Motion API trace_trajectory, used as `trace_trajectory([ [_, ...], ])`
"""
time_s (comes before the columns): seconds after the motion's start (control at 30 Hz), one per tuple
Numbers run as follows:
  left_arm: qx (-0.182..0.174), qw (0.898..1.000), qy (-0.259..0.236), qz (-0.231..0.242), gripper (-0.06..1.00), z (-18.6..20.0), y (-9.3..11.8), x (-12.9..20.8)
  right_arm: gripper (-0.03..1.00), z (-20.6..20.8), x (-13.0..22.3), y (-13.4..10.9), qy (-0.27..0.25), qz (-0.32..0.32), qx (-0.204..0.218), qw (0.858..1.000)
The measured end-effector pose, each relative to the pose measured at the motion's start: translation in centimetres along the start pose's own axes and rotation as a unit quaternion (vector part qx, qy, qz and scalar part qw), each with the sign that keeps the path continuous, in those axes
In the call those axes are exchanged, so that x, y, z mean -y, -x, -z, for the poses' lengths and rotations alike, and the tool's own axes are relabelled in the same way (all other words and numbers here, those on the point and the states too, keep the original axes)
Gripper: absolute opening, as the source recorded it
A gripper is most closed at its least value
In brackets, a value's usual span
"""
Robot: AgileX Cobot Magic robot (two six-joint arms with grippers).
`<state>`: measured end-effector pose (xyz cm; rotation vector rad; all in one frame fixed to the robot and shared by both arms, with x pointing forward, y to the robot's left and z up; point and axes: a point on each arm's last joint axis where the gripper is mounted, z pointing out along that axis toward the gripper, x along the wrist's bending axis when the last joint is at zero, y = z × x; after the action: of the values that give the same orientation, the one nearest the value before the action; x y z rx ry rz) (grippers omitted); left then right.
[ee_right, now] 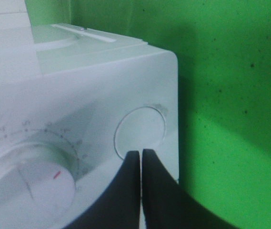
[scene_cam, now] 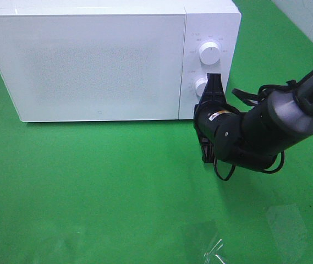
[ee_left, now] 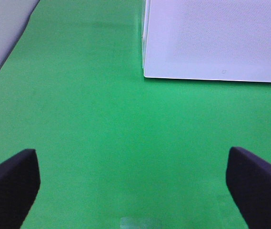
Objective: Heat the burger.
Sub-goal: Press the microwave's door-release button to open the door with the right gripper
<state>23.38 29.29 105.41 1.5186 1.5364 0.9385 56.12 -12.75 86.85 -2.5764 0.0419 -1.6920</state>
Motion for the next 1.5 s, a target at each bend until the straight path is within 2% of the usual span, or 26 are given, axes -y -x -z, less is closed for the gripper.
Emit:
trace_trajectory([
  [0.3, 0.0, 1.0, 0.0, 0.0, 0.98, 0.0, 0.0, 0.0, 0.0, -1.1, -0.8, -1.0, 0.007, -0.002, 0.004, 1.0],
  [0.67, 0.0, 1.0, 0.0, 0.0, 0.98, 0.0, 0.0, 0.0, 0.0, -1.9, -0.7, 0.2, 0.009, 0.001, 0.021, 1.0],
  [1.03, 0.0, 1.0, 0.0, 0.0, 0.98, 0.0, 0.0, 0.0, 0.0, -2.2, -0.6, -0.2, 0.011, -0.001, 0.004, 1.0],
  [1.5, 0.0, 1.0, 0.0, 0.0, 0.98, 0.0, 0.0, 0.0, 0.0, -2.8, -0.2, -0.2, 0.017, -0.016, 0.001, 1.0],
])
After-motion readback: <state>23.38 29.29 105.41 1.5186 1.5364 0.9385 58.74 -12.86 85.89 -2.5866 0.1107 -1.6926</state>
